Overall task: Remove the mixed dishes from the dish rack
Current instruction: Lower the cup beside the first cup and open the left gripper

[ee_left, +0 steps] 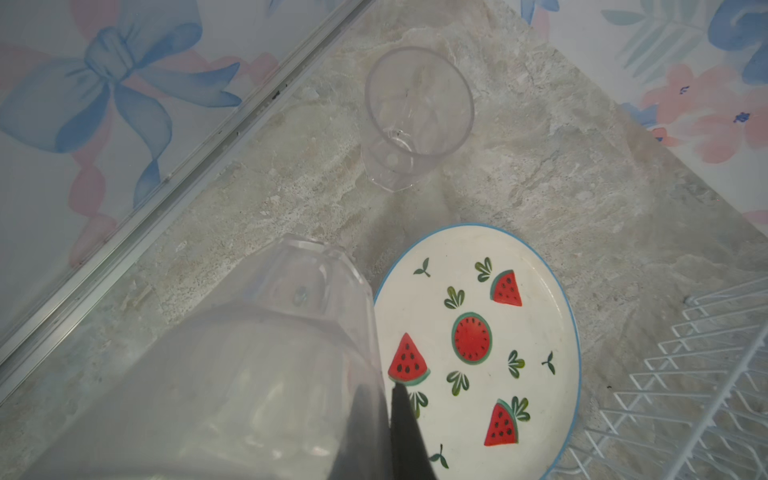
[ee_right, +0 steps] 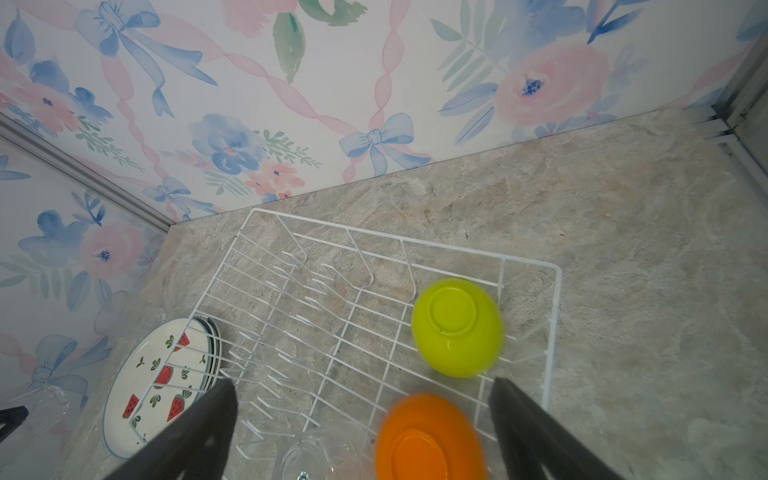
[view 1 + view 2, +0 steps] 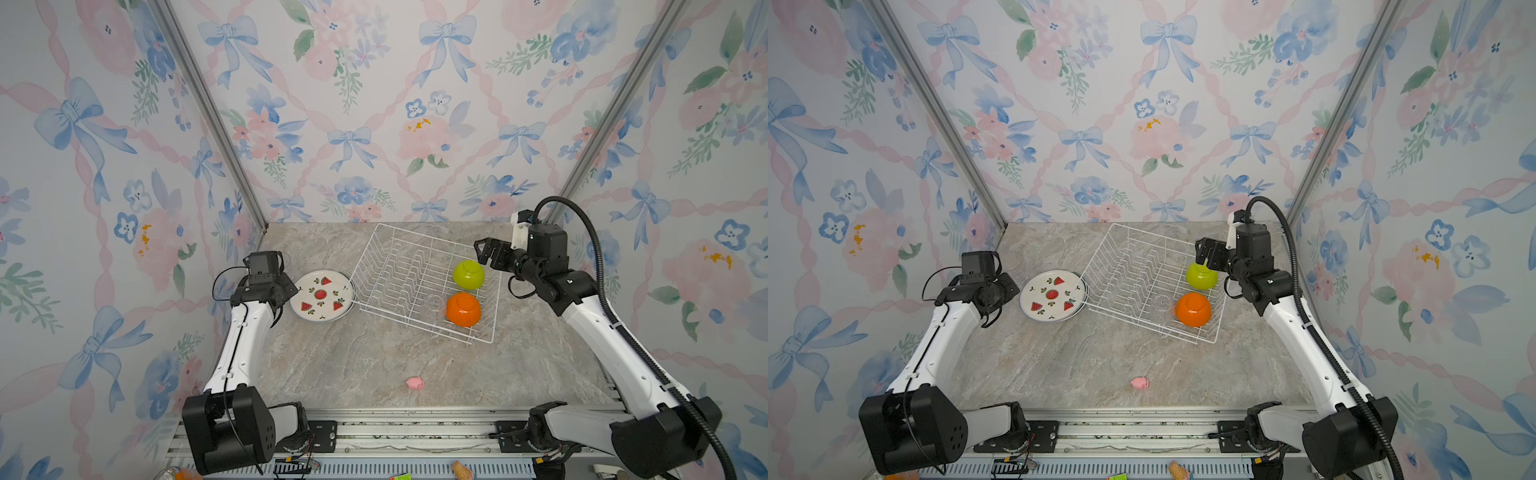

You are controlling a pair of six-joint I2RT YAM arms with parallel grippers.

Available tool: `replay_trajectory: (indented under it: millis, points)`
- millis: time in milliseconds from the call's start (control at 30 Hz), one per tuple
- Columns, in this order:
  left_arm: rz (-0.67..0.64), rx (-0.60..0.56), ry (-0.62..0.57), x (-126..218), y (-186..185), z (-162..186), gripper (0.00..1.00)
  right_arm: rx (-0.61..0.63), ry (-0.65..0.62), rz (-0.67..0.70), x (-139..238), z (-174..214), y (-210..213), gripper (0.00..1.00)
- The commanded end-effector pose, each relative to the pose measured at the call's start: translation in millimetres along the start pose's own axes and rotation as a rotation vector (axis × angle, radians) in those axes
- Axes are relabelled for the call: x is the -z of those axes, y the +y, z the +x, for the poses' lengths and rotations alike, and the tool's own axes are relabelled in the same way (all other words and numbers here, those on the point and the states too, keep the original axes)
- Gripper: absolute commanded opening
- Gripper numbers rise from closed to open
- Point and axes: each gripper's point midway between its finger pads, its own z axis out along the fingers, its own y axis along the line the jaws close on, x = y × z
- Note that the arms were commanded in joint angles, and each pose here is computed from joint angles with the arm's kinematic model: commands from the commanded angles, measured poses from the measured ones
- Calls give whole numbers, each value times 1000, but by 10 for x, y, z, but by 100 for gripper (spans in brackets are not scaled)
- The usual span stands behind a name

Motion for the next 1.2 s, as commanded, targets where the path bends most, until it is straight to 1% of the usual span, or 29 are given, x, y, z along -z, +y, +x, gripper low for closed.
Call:
replay_trajectory:
  millis: [0,267,600,633,667,700,767,800,833,933,1000,1100,1133,1167]
  points:
    - [-44,-34,18,-126,39,-43,0,19,12,54,54,82,-168,97]
    - [-59,-74,127,-495,-31,50,0,12,53,79,-39,236,-274,97]
    - [-91,-122,167,-730,-68,-94,0,-4,81,76,-103,323,-296,97]
    - [-89,-125,165,-739,-80,-111,2,-10,81,81,-109,320,-306,97]
    - [-89,-128,166,-750,-86,-120,8,-14,82,84,-117,320,-311,97]
    - [-88,-130,165,-757,-93,-132,10,-19,85,85,-125,323,-313,97]
    - [-96,-140,167,-783,-89,-140,14,-28,91,85,-143,329,-315,97]
    - [-102,-145,170,-792,-82,-140,17,-29,92,84,-146,331,-313,97]
    - [-107,-151,173,-799,-76,-147,19,-31,98,81,-151,343,-310,97]
    - [-112,-162,180,-811,-70,-162,19,-34,105,78,-140,360,-305,97]
    - [-107,-162,171,-788,-83,-190,23,-38,104,76,-128,364,-302,97]
    - [-91,-155,146,-710,-116,-260,27,-41,106,62,-115,364,-276,97]
    - [-84,-154,138,-677,-130,-285,32,-41,108,54,-114,366,-261,97]
    - [-72,-155,129,-642,-151,-306,39,-40,110,42,-112,363,-238,97]
